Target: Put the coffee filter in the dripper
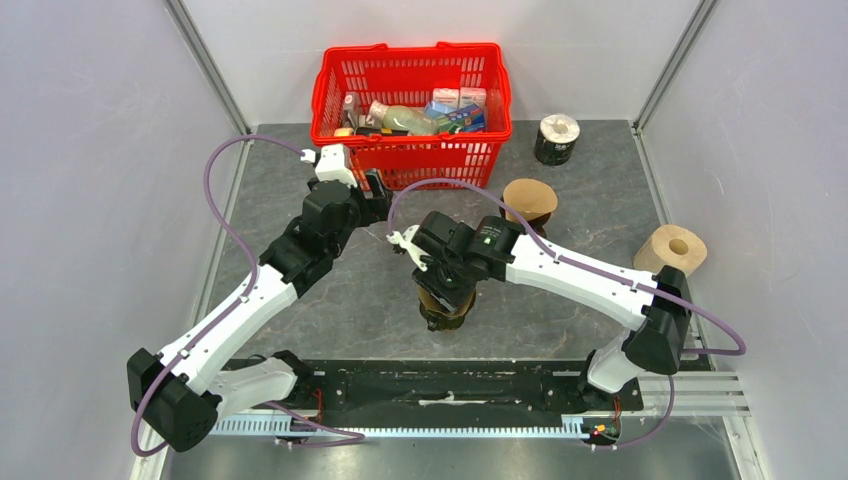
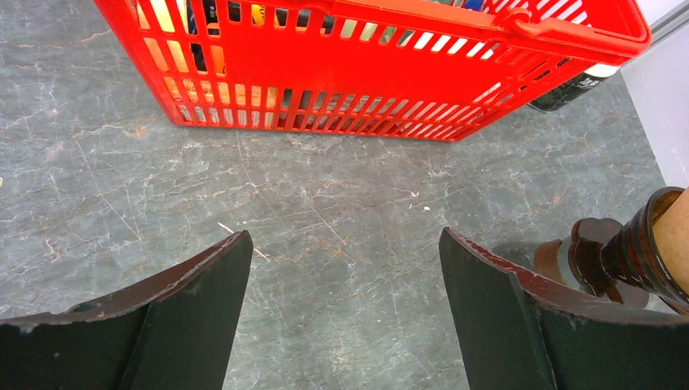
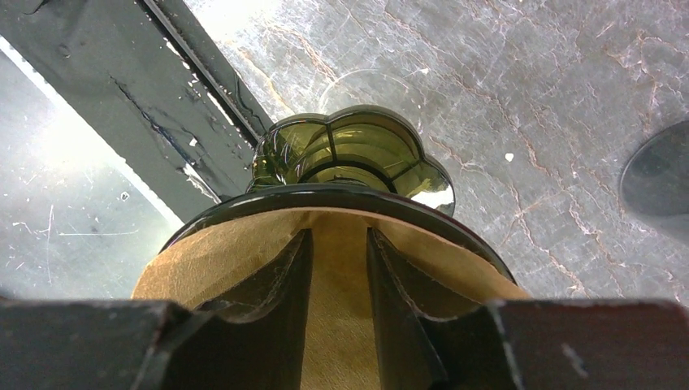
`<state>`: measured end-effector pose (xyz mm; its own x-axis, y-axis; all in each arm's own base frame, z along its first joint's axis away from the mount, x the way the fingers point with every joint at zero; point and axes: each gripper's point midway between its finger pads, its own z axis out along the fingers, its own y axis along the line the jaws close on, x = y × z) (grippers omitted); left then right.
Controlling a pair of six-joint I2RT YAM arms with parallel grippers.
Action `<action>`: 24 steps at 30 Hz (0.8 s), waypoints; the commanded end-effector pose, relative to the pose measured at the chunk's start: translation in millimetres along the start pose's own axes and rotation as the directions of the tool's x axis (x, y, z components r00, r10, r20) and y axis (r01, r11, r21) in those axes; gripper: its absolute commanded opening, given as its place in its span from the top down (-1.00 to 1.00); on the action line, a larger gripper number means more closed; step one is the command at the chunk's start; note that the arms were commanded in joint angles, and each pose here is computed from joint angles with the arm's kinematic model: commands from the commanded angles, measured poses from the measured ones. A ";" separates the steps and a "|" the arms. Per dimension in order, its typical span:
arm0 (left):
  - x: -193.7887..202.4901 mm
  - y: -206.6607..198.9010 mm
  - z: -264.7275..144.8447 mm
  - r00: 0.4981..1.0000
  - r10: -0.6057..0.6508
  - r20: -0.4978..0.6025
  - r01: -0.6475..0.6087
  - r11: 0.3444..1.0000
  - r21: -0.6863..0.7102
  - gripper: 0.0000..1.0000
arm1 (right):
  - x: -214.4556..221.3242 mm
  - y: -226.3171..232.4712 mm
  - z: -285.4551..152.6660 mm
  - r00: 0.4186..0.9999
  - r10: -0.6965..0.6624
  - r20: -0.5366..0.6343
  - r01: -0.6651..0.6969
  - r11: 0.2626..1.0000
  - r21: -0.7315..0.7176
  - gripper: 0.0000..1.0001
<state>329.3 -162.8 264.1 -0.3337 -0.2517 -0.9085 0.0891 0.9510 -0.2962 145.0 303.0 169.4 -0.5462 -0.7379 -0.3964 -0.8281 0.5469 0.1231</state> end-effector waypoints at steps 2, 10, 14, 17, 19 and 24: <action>-11.1 0.6 -1.4 0.999 -0.027 0.043 0.027 1.000 -0.003 -0.84 | -3.6 3.4 0.2 1.000 -0.006 0.014 0.006 1.000 0.004 0.21; -12.0 0.7 -3.5 0.999 -0.026 0.047 0.026 1.000 0.001 -0.84 | -5.0 6.3 -1.0 1.000 -0.011 0.013 0.011 1.000 0.008 0.42; -12.1 0.8 -3.9 0.998 -0.027 0.048 0.027 1.000 0.003 -0.84 | -6.8 7.0 -2.7 1.000 -0.014 0.019 0.014 1.000 0.012 0.59; -11.8 0.3 -3.3 0.999 -0.026 0.048 0.026 1.000 0.005 -0.84 | -8.4 7.0 -4.1 1.000 -0.013 0.024 0.013 1.000 0.014 0.53; -11.5 -0.5 -3.2 0.999 -0.025 0.046 0.025 1.000 0.009 -0.84 | -10.4 8.6 -6.9 0.999 -0.009 0.033 0.009 1.000 0.013 0.51; -10.3 -2.6 -2.6 0.999 -0.021 0.039 0.021 1.000 0.019 -0.84 | -18.7 6.9 -17.6 0.997 0.003 0.075 -0.005 0.999 0.032 0.53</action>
<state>328.3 -162.2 264.4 -0.3321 -0.2528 -0.9087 0.0900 0.9505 -0.2974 141.5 306.1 169.5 -0.5448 -0.7399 -0.3946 -0.8269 0.5522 0.1062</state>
